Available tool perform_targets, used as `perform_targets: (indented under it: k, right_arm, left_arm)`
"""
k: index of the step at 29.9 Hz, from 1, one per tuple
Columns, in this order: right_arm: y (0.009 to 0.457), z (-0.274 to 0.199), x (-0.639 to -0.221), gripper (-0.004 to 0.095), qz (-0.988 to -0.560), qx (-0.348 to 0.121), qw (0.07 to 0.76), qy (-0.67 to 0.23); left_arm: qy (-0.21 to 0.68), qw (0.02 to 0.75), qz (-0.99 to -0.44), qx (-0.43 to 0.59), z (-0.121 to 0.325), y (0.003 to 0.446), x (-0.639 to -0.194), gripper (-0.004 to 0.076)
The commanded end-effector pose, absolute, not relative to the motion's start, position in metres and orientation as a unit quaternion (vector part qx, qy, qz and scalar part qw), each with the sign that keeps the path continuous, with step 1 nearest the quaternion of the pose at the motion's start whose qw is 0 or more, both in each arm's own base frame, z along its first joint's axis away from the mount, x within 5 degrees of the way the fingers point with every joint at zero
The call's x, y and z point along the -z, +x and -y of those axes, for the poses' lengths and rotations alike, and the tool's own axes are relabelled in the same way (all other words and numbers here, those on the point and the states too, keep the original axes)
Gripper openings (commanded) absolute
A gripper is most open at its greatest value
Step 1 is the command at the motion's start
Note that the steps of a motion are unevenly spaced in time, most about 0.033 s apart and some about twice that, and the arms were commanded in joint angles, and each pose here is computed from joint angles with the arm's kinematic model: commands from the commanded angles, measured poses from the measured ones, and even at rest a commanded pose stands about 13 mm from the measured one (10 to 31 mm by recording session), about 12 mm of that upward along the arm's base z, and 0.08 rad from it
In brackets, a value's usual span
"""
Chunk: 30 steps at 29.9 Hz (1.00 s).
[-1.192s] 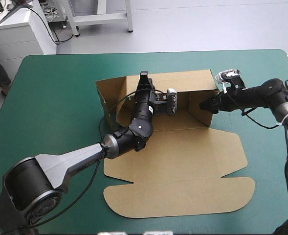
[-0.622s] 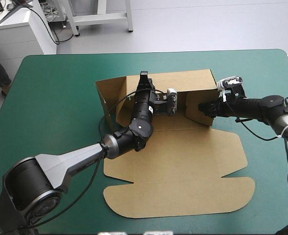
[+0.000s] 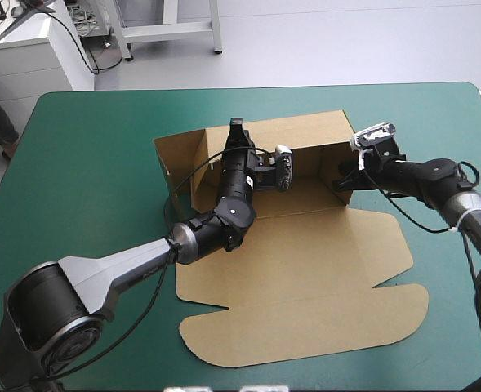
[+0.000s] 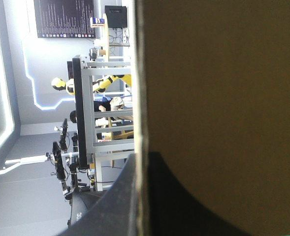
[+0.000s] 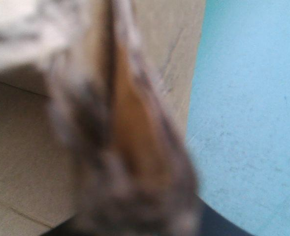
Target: Fold the box
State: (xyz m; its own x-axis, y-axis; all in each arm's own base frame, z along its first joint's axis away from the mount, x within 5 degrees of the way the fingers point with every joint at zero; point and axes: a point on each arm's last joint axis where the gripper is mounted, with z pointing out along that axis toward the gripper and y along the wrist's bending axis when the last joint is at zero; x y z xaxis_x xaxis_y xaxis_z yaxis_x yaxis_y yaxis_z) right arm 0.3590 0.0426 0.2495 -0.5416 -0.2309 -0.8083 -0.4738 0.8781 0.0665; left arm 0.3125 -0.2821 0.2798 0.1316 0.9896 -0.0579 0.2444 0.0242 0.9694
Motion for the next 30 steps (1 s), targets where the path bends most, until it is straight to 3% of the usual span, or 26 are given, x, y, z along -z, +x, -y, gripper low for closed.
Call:
perform_targets:
  k: [1, 18, 21, 26, 30]
  right_arm:
    - [0.352, -0.072, -0.274, 0.0002, -0.844, -0.171, 0.464, -0.211]
    - [0.351, -0.083, -0.271, 0.0005, -0.862, -0.167, 0.446, -0.173]
    - [0.350, -0.082, -0.270, 0.0005, -0.868, -0.163, 0.438, -0.169]
    - [0.349, -0.081, -0.267, 0.0005, -0.877, -0.159, 0.424, -0.158]
    - [0.350, -0.079, -0.268, 0.0005, -0.883, -0.153, 0.420, -0.146]
  left_arm:
    - [0.578, 0.512, -0.519, -0.367, 0.287, 0.306, -0.301, -0.0008]
    - [0.583, 0.510, -0.519, -0.362, 0.289, 0.307, -0.296, 0.0008]
    - [0.583, 0.509, -0.519, -0.362, 0.289, 0.307, -0.295, 0.0083]
    - [0.584, 0.509, -0.519, -0.362, 0.289, 0.307, -0.295, 0.0302]
    - [0.578, 0.515, -0.522, -0.357, 0.294, 0.302, -0.296, 0.0329]
